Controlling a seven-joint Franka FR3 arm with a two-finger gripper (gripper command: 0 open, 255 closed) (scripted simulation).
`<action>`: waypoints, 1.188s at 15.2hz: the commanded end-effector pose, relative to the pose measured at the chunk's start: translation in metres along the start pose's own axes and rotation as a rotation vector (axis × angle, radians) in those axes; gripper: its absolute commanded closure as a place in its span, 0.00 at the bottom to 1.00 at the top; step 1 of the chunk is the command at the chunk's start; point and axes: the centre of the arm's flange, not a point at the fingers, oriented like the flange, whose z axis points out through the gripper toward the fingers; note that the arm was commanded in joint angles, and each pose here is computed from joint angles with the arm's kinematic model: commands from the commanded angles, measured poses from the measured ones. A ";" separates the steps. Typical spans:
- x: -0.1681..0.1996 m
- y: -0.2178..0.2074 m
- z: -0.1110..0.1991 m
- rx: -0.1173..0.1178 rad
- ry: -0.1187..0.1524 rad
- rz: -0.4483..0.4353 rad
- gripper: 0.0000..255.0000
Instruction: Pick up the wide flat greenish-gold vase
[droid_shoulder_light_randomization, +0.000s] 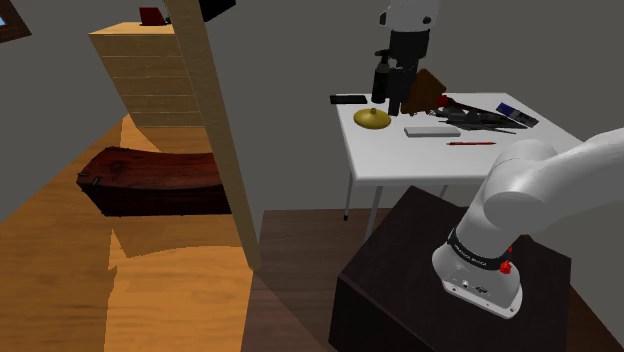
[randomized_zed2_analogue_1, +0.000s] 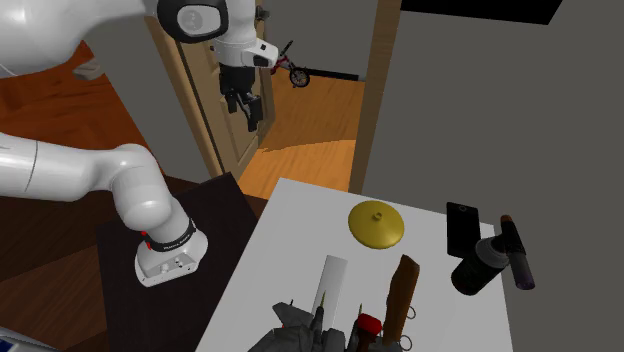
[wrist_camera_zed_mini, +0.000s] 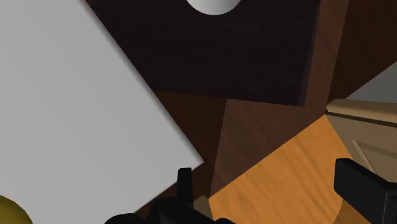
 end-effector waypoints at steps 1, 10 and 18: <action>0.000 0.000 0.000 0.000 0.000 0.000 0.00; 0.040 0.103 0.034 -0.018 0.006 -0.039 0.00; 0.080 0.194 0.062 -0.033 0.011 -0.074 0.00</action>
